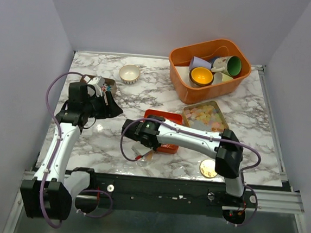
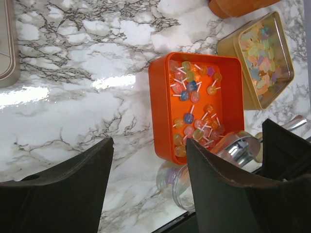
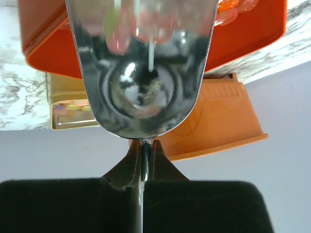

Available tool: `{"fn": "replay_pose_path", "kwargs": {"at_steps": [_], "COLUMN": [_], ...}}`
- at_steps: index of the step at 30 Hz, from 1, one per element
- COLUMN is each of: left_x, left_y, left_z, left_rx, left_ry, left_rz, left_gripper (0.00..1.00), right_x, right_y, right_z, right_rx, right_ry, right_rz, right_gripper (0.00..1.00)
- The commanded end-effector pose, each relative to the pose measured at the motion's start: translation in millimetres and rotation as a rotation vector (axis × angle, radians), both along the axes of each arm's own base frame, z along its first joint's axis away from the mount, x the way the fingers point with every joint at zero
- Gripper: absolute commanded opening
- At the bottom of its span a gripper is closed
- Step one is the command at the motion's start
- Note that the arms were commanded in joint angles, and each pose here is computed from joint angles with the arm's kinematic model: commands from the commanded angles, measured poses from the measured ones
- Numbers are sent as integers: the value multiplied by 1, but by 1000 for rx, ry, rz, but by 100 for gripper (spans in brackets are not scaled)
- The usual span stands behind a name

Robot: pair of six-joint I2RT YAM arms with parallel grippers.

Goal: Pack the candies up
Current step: Place the fake candies in the packing bottle.

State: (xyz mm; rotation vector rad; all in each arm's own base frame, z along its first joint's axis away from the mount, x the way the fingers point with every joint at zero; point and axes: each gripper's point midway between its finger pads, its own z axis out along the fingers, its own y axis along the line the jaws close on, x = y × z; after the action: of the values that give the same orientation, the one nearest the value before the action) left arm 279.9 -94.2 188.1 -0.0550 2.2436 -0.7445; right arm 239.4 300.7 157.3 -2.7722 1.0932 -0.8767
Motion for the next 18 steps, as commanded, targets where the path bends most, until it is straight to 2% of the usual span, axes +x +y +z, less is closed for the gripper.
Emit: {"fn": "replay_pose_path", "kwargs": {"at_steps": [1,10,13,18], "left_x": [2,-5,-9,-20], "left_y": [3,-2,-5,-24], "left_z": [7,13,12,11], "left_rx": [-9,-40,-58,-171], "left_ry": [-38,-60,-65,-91], "left_rz": [32,26,11,-58], "left_gripper": [72,74,74,74], "right_x": [-2,-13,-16,-9], "right_y": [-16,-27,-34,-10], "right_z": [23,31,36,71], "right_rx": [-175,-242,-223,99], "right_ry": [-77,-131,-134,-78], "right_rz": [4,71,59,-79], "right_gripper": [1,1,1,1]}}
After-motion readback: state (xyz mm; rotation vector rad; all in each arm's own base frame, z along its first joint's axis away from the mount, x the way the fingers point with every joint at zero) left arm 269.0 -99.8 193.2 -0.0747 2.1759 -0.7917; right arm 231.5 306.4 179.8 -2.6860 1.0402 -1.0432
